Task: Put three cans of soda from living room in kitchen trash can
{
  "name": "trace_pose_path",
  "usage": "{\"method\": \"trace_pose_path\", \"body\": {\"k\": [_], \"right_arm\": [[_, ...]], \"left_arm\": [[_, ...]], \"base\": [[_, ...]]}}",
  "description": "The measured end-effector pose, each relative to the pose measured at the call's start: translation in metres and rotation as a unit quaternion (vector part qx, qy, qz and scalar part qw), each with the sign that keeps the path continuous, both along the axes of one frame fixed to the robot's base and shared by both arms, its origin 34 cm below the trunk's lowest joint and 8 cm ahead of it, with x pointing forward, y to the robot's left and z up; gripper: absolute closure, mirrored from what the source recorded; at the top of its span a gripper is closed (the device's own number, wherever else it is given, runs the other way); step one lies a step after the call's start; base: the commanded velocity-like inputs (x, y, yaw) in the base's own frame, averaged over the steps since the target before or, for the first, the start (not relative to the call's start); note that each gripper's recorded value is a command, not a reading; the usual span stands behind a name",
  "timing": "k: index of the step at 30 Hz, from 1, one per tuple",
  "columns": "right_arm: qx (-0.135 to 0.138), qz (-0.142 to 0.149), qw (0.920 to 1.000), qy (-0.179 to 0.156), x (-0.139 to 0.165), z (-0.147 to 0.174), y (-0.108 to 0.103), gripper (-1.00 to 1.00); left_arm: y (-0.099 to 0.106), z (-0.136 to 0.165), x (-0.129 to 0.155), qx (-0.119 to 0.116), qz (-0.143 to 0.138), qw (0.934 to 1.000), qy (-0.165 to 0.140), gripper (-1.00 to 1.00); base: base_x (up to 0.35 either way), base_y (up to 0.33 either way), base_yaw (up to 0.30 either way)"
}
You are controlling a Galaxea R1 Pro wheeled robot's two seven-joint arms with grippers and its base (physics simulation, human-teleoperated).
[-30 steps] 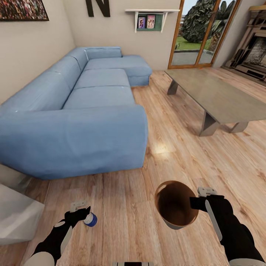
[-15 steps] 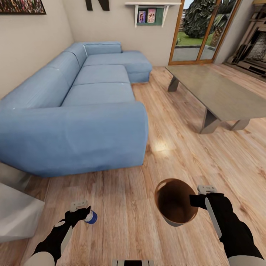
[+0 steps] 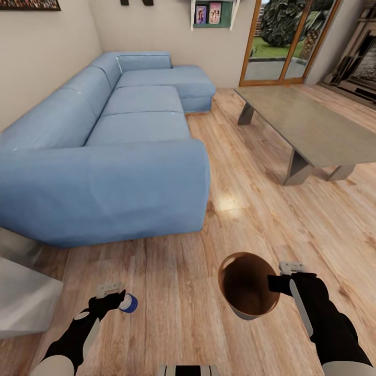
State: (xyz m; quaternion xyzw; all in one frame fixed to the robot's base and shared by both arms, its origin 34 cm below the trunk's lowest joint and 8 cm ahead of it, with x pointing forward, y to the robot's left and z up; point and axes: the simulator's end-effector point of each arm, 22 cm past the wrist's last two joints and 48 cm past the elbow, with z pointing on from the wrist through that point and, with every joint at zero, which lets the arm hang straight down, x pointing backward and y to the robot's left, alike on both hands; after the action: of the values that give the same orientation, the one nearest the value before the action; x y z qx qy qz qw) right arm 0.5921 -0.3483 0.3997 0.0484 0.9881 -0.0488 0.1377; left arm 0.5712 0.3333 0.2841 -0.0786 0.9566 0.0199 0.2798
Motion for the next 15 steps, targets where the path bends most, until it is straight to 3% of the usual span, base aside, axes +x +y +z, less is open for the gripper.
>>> {"method": "trace_pose_path", "body": {"k": [15], "right_arm": [[0.0, 0.001, 1.0, 0.004, -0.002, -0.0043, 0.0006, 1.0]], "left_arm": [[0.001, -0.0023, -0.0007, 0.001, 0.001, 1.0, 0.0, -1.0]], "base": [[0.0, 0.0, 0.0]]}}
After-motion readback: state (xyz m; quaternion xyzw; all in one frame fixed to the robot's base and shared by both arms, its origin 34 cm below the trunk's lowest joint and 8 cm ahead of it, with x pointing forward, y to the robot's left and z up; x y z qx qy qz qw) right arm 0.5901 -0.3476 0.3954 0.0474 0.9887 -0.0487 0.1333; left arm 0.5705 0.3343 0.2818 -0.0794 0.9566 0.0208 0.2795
